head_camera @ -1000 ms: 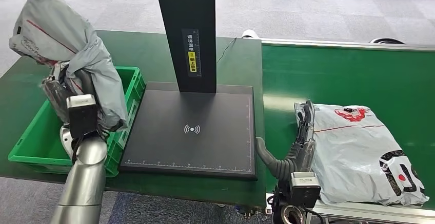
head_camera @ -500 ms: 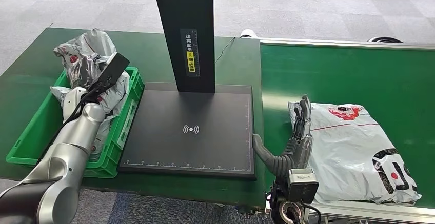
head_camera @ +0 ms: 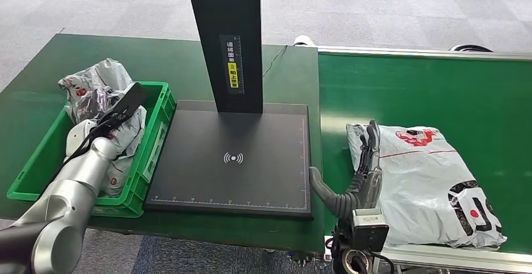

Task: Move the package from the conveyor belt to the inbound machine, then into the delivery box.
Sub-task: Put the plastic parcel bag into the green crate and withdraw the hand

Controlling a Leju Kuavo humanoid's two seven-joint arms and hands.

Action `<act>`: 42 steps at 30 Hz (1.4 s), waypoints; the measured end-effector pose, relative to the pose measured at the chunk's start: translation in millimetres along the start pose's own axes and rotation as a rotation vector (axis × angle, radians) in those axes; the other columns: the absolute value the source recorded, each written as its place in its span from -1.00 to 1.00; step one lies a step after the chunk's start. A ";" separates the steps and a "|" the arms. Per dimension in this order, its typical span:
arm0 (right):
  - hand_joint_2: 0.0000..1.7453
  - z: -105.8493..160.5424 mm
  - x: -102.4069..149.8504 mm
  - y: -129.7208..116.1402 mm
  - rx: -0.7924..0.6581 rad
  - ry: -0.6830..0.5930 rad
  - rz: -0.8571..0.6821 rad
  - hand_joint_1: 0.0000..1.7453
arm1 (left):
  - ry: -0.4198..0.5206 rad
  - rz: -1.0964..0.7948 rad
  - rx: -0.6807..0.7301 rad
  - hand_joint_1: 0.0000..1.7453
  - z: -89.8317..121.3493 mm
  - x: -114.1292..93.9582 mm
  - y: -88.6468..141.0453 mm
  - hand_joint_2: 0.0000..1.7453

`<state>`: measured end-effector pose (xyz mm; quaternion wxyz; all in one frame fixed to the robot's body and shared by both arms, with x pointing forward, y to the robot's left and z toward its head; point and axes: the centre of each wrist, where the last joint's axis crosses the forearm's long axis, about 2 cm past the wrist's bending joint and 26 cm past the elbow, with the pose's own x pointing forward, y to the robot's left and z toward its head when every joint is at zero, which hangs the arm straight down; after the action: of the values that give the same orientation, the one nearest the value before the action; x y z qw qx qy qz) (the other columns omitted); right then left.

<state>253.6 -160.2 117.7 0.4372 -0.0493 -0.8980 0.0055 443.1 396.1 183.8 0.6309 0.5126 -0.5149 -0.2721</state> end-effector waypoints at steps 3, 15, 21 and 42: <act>1.00 2.7 -0.4 -0.6 0.007 0.005 0.002 -1.00 | -0.001 0.033 0.052 -1.00 5.7 -10.3 -5.0 1.00; 1.00 4.6 -0.2 0.4 0.005 0.014 -0.002 -1.00 | -0.102 0.154 0.381 -1.00 58.6 -27.6 -12.5 1.00; 1.00 5.1 -1.5 0.1 0.003 0.021 0.000 -1.00 | -0.167 0.180 0.569 -1.00 88.4 -24.3 -7.3 1.00; 1.00 23.5 -18.9 8.7 0.064 0.140 -0.068 -1.00 | -0.441 1.010 0.705 -1.00 250.4 44.9 -35.4 1.00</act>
<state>247.4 -152.4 87.9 0.5001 -0.0050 -0.8658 0.0157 231.5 253.7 153.6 0.3547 0.3159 -0.8682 0.1439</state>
